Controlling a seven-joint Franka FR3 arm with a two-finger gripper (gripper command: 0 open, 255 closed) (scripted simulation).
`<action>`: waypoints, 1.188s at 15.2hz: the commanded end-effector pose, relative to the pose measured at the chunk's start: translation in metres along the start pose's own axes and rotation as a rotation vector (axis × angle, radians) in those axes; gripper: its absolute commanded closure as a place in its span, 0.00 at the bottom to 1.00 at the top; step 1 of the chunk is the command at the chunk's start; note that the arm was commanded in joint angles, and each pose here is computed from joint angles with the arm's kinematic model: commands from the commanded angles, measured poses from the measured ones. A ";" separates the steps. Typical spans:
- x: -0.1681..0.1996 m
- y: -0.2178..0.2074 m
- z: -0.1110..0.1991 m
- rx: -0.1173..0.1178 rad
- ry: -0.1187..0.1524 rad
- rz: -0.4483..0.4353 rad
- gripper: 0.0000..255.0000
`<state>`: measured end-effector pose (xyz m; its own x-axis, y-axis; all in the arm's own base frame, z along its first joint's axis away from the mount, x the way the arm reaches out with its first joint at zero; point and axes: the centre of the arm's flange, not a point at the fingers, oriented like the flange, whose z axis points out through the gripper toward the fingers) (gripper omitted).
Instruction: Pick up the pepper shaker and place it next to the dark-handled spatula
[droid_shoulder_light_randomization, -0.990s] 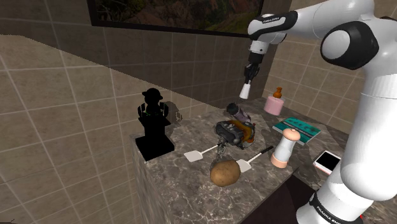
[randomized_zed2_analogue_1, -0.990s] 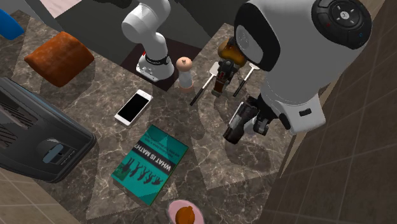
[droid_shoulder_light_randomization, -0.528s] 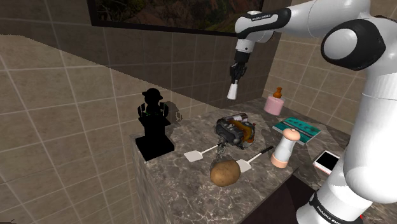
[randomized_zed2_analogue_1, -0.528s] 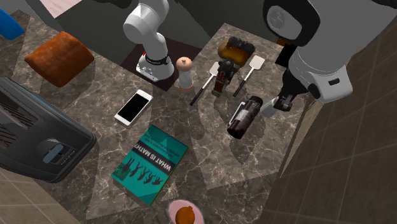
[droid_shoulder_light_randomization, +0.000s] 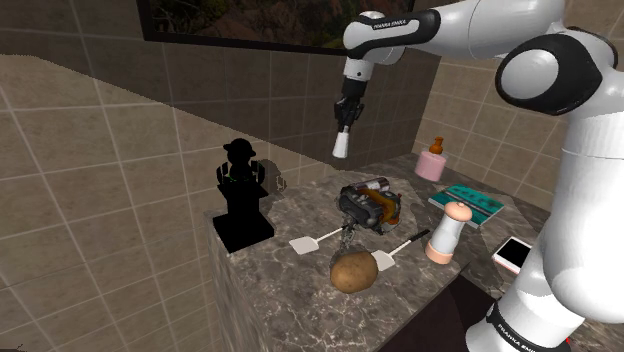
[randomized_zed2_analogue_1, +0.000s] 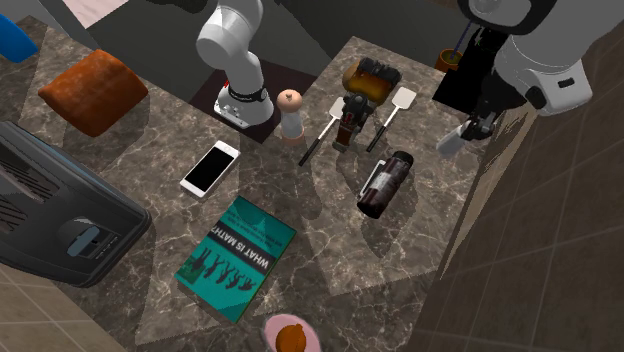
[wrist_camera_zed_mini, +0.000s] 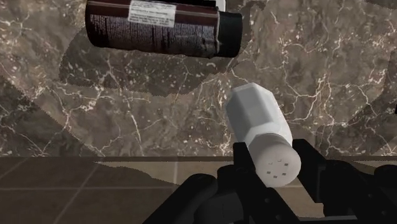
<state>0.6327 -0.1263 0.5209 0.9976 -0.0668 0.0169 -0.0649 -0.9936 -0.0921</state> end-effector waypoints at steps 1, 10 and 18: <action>0.010 -0.024 0.003 0.000 0.001 0.002 1.00; 0.053 -0.134 0.013 0.000 0.001 0.002 1.00; 0.073 -0.184 0.039 0.000 0.001 0.002 1.00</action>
<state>0.7167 0.0567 0.5041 0.9975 -0.0680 0.0164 -0.0662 -0.9935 -0.0921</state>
